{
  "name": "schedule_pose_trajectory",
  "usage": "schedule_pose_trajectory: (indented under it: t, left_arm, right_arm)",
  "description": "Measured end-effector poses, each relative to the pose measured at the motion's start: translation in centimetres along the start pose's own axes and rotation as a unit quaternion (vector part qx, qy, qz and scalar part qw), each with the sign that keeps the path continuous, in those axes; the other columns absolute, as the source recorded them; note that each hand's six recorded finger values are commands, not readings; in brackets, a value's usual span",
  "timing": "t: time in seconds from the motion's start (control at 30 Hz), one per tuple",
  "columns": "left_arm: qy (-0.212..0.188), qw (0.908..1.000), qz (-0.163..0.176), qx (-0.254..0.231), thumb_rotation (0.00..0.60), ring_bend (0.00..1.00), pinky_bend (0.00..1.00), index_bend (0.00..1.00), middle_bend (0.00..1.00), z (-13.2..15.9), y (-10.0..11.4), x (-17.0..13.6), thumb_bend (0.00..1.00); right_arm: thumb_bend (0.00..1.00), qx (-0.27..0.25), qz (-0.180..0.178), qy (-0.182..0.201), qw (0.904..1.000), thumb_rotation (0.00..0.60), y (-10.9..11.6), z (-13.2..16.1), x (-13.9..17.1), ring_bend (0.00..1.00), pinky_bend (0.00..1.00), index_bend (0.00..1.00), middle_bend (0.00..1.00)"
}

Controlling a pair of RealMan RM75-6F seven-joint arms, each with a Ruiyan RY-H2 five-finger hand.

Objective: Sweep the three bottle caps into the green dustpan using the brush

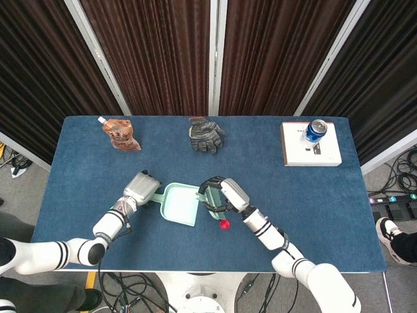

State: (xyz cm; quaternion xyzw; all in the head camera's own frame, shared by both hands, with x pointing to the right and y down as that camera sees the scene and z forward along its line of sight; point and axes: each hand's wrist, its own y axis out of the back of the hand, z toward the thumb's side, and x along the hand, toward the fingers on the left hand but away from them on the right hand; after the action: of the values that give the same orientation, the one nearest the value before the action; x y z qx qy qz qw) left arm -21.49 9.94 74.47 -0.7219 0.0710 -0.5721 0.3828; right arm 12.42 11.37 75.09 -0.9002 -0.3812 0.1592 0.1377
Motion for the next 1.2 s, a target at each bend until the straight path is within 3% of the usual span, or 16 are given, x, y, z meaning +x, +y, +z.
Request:
schedule_pose_trajectory:
  t: [0.37, 0.63, 0.97, 1.2]
  left_arm:
    - [-0.011, 0.9999, -0.003, -0.006, 0.600, 0.37, 0.21, 0.52, 0.51, 0.8, 0.0, -0.2, 0.37]
    - [-0.016, 0.9999, -0.002, 0.000, 0.600, 0.37, 0.21, 0.52, 0.51, 0.8, 0.0, -0.7, 0.37]
    - [-0.023, 0.9997, -0.002, -0.004, 0.600, 0.37, 0.21, 0.52, 0.51, 1.2, 0.1, -0.9, 0.37]
    - [-0.020, 0.9997, -0.007, -0.008, 0.600, 0.37, 0.21, 0.52, 0.51, 1.1, -0.2, -1.0, 0.37]
  right_arm:
    - [0.66, -0.039, -0.012, 0.039, 0.9984, 0.600, -1.9, 2.8, -2.6, 0.38, 0.32, 0.75, 0.65]
    - [0.67, -0.051, -0.028, 0.073, 0.9957, 0.600, -0.5, 3.9, -1.3, 0.38, 0.32, 0.75, 0.65]
    - [0.67, -0.026, -0.013, 0.039, 0.9988, 0.600, 0.8, 2.3, 5.2, 0.38, 0.32, 0.75, 0.65]
    - [0.68, -0.013, -0.003, 0.013, 0.9998, 0.600, -0.1, 1.4, 6.5, 0.38, 0.31, 0.75, 0.65]
